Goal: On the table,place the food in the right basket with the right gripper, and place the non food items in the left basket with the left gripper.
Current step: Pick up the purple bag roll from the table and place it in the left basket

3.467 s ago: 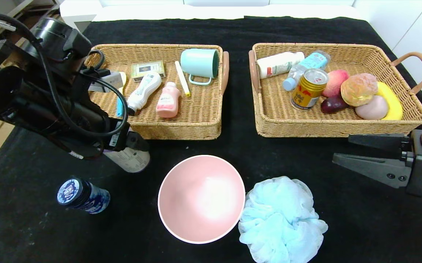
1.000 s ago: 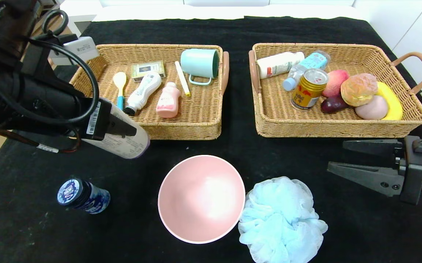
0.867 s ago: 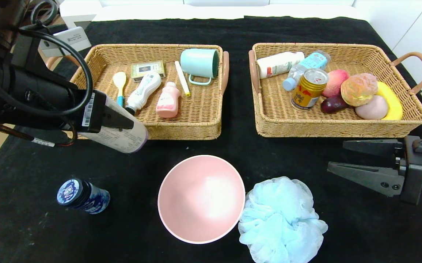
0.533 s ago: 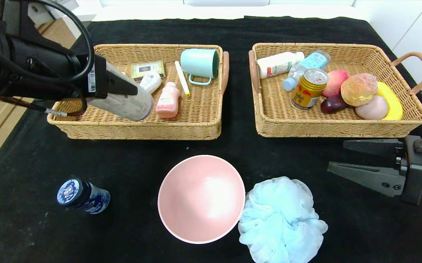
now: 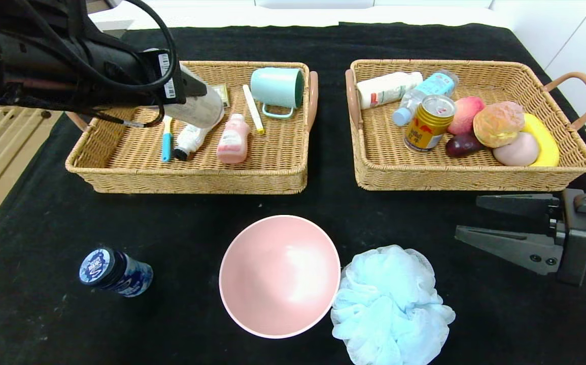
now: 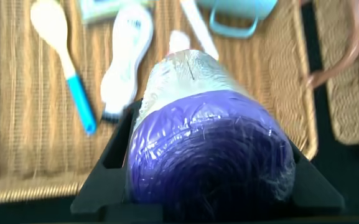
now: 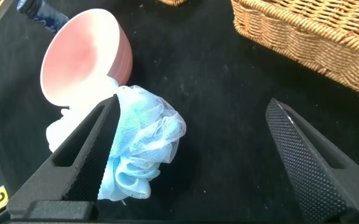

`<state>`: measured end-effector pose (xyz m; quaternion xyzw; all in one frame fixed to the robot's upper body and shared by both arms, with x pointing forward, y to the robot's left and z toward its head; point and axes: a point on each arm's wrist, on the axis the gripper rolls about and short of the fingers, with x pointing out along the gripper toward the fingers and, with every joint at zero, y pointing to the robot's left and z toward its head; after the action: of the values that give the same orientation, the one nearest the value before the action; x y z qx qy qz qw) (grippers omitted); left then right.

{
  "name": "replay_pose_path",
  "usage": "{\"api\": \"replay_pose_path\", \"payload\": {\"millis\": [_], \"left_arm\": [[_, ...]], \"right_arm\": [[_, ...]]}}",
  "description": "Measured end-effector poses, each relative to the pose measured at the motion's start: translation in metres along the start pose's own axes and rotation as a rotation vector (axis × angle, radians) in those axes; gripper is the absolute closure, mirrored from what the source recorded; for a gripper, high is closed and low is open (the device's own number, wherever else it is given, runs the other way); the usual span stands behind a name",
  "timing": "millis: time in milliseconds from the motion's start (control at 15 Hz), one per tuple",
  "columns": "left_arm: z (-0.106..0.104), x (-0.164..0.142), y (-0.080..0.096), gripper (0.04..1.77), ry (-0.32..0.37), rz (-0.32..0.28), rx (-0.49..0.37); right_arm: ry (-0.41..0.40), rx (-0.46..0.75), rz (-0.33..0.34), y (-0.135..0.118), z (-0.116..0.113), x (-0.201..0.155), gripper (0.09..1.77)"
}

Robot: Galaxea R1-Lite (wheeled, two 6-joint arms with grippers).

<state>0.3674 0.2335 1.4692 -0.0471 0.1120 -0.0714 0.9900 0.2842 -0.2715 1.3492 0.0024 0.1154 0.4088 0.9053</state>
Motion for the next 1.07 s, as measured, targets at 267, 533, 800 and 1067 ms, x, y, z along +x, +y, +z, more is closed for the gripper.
{"api": "replay_pose_path", "payload": {"millis": [267,533,800,1067], "left_arm": [[0.006,0.028,0.002,0.83,-0.068,0.017,-0.009],[0.009,0.052,-0.001,0.83,-0.158,-0.020,0.010],[0.003,0.073,-0.003,0.83,-0.170,-0.029,0.035],[0.001,0.084,-0.002,0.83,-0.173,-0.029,0.034]], "right_arm": [[0.002,0.001,0.001,0.000,0.000,0.000,0.15],[0.001,0.000,0.002,0.000,0.000,0.000,0.15],[0.000,0.001,0.003,0.000,0.000,0.000,0.15],[0.001,0.001,0.006,0.001,0.000,0.001,0.15]]}}
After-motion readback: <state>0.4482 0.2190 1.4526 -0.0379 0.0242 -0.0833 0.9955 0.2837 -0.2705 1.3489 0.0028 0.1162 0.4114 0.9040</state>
